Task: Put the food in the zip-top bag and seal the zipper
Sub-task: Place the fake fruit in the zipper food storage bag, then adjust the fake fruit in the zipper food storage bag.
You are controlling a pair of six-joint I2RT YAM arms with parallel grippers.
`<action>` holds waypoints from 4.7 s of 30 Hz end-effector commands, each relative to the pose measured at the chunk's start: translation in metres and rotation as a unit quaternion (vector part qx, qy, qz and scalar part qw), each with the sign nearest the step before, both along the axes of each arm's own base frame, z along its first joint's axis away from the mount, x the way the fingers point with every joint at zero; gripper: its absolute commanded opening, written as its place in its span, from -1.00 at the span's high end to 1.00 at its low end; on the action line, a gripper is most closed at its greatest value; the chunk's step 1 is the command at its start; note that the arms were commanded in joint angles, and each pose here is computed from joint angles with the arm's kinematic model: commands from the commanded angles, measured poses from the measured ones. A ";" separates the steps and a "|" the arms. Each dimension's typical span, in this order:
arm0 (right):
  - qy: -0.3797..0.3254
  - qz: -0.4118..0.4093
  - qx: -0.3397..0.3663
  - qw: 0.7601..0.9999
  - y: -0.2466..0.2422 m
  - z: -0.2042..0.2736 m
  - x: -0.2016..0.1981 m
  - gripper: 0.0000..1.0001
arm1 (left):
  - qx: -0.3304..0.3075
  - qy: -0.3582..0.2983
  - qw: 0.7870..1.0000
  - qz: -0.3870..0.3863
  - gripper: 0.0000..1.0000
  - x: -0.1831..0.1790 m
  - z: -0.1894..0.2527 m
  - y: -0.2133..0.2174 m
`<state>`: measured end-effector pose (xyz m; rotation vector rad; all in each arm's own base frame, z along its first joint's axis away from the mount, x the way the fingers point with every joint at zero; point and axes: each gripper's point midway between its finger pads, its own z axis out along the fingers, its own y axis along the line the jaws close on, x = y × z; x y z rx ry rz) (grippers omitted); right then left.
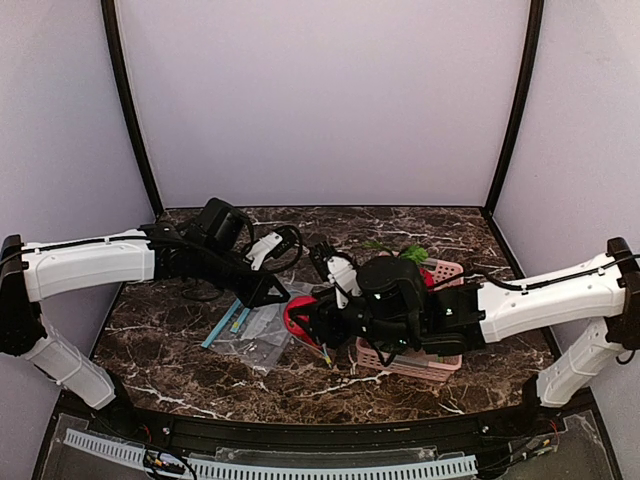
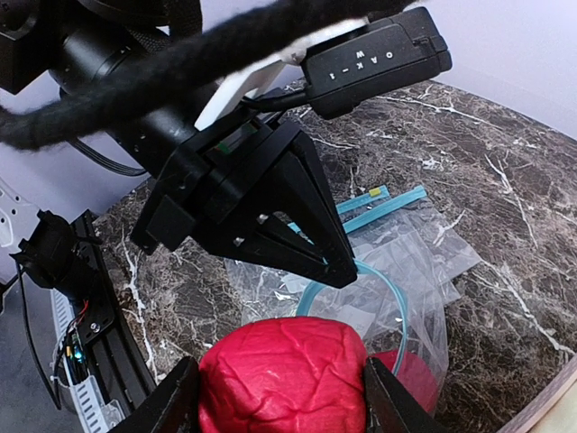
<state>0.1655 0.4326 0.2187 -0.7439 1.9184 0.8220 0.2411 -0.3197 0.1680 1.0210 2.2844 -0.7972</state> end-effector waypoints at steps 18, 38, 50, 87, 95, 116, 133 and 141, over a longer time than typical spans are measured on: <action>-0.033 -0.114 -0.052 0.992 0.019 -0.029 0.068 -0.05 | -0.025 -0.012 1.000 -0.005 0.99 -0.002 0.021 -0.001; -0.019 -0.188 -0.061 0.980 0.012 -0.051 0.099 -0.04 | -0.027 0.000 1.000 -0.008 0.99 -0.004 0.017 -0.004; -0.001 -0.108 -0.001 0.994 0.037 -0.052 0.088 -0.23 | -0.015 -0.005 1.000 0.010 0.99 0.001 0.013 0.001; 0.085 -0.073 -0.053 0.992 0.003 -0.064 0.048 -0.08 | 0.027 0.003 0.997 0.073 0.99 0.027 -0.002 0.024; 0.101 -0.081 -0.064 0.990 0.007 -0.076 0.068 0.05 | 0.026 0.006 0.997 0.070 0.99 0.026 -0.003 0.023; 0.090 -0.080 -0.100 0.988 0.032 -0.094 0.083 0.43 | 0.018 0.013 0.998 0.061 0.99 0.023 -0.003 0.019; 0.053 -0.174 -0.114 0.977 0.030 -0.110 0.120 0.44 | 0.008 0.033 0.998 0.048 0.99 0.018 -0.006 0.013; 0.050 -0.135 -0.092 0.985 0.043 -0.097 0.115 0.32 | 0.023 0.021 0.998 0.063 0.99 0.023 -0.006 0.020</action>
